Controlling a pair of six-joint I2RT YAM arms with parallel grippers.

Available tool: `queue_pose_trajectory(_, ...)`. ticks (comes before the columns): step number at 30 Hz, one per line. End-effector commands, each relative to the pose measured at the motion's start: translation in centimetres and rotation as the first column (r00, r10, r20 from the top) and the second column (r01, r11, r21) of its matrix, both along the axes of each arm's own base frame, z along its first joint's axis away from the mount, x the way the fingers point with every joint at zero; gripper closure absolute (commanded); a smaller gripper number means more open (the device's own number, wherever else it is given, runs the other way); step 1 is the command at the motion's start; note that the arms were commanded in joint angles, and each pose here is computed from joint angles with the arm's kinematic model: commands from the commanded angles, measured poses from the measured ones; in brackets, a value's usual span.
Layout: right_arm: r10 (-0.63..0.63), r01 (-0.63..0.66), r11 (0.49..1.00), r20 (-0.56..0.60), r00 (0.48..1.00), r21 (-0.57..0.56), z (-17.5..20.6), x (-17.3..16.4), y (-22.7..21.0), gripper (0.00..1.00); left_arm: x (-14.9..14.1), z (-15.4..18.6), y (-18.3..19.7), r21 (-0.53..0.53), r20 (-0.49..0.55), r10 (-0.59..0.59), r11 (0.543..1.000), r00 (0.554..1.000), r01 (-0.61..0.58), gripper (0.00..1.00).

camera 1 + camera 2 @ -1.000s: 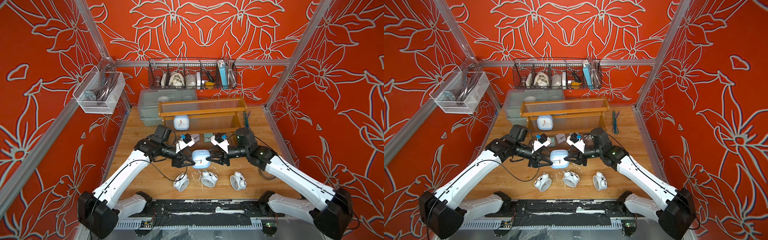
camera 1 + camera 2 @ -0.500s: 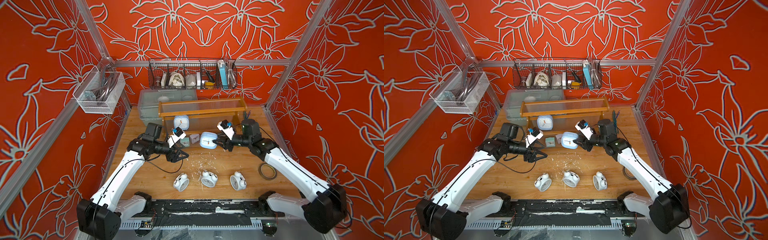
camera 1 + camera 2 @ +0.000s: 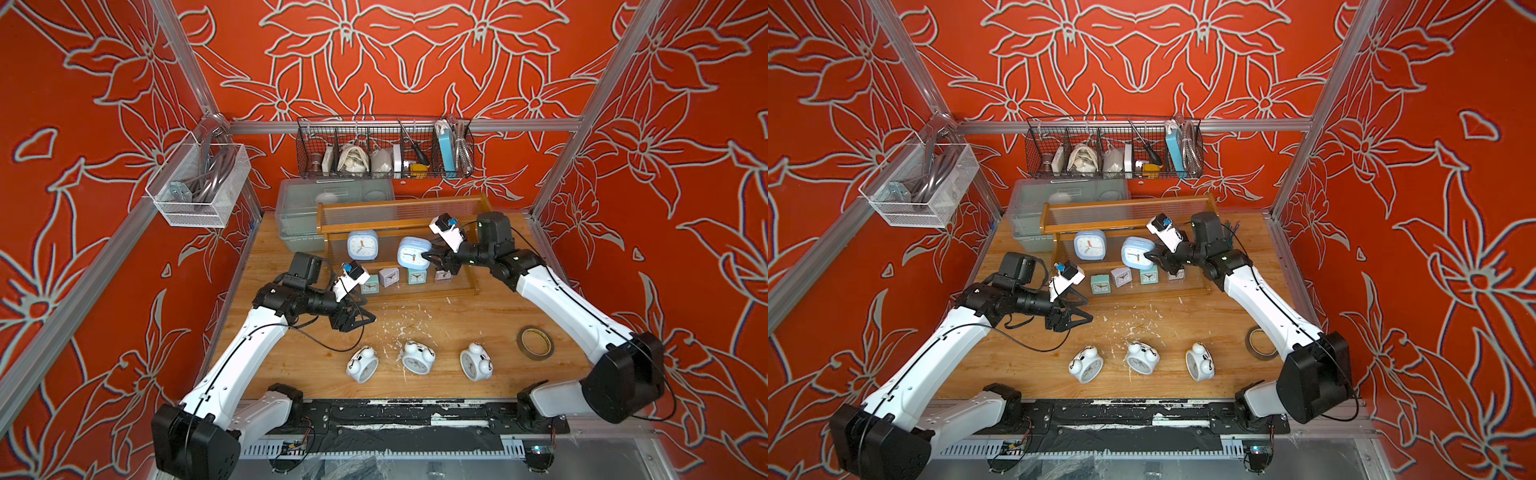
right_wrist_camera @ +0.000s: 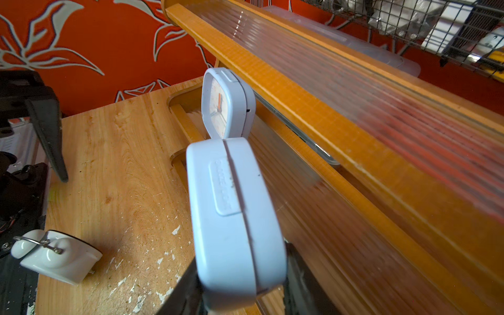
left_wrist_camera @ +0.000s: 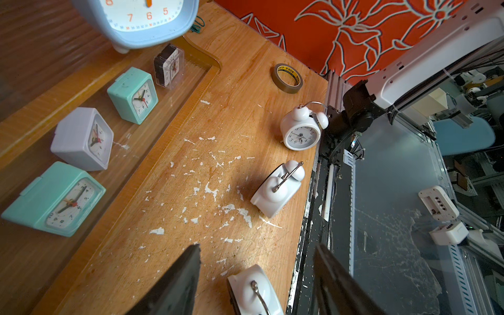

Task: Place the alarm clocks on the shelf by style
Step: Place the alarm on the shelf.

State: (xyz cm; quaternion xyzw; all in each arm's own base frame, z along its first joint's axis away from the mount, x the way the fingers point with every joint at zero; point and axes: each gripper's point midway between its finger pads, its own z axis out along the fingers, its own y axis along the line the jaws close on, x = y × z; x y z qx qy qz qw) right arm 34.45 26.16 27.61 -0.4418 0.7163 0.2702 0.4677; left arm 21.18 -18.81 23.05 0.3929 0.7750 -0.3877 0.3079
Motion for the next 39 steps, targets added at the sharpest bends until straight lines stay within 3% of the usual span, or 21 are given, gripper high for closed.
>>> queue_pose_trajectory(1,-0.035,0.035,0.999,0.053,0.998,0.01,1.5,1.7,-0.1,0.73,-0.5,0.2,0.1,-0.02,-0.008,-0.002,1.0,1.0,0.002,0.33)
queue_pose_trajectory(15,-0.144,0.146,0.989,0.077,0.987,-0.014,1.1,4.9,-0.5,0.73,-0.5,-0.2,0.2,-0.022,-0.015,0.002,1.0,1.0,-0.002,0.33)
queue_pose_trajectory(39,-0.154,0.156,0.987,0.054,0.987,-0.026,-0.6,6.5,0.1,0.72,-0.4,-0.6,0.4,-0.02,-0.024,0.011,1.0,1.0,-0.011,0.33)
